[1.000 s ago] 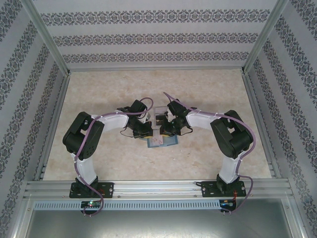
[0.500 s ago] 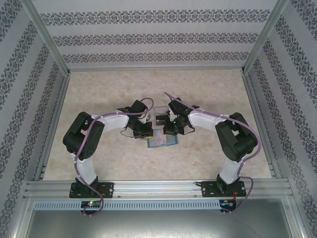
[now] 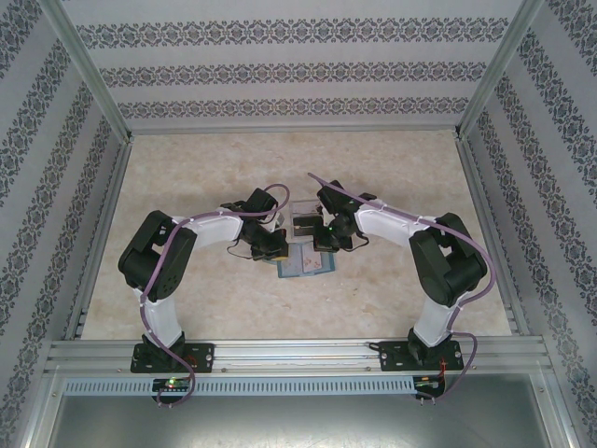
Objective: Take the credit cards out of the card holder
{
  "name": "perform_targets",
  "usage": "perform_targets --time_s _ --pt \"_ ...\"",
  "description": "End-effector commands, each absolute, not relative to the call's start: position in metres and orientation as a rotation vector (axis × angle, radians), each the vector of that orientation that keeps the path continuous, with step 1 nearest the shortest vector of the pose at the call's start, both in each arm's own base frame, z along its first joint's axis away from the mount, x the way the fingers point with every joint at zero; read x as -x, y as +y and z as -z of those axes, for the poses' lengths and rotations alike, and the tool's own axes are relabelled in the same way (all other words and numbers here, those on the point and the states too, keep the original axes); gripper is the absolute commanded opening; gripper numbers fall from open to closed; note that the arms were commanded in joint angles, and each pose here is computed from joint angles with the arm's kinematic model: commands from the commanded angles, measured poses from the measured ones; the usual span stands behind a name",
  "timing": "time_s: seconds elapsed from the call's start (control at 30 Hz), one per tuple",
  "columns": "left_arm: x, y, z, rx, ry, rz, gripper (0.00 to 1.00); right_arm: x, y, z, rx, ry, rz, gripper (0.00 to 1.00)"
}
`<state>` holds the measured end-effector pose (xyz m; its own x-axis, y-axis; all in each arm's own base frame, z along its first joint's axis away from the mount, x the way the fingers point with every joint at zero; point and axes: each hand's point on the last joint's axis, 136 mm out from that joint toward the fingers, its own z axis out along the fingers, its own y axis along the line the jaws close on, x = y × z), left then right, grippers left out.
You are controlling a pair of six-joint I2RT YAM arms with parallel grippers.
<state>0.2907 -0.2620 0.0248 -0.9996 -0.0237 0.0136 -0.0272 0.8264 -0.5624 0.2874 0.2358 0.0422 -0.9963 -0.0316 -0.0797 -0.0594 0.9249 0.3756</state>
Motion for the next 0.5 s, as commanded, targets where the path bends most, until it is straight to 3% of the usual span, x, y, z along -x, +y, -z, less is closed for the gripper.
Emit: perform_targets --time_s 0.0,0.47 --pt "-0.273 -0.253 -0.006 -0.027 -2.968 -0.789 0.0 -0.284 0.224 -0.043 0.102 3.028 -0.457 0.06" --pt "-0.273 -0.254 -0.007 -0.025 -2.967 -0.787 0.0 -0.283 0.235 -0.045 0.133 3.036 -0.488 0.09"
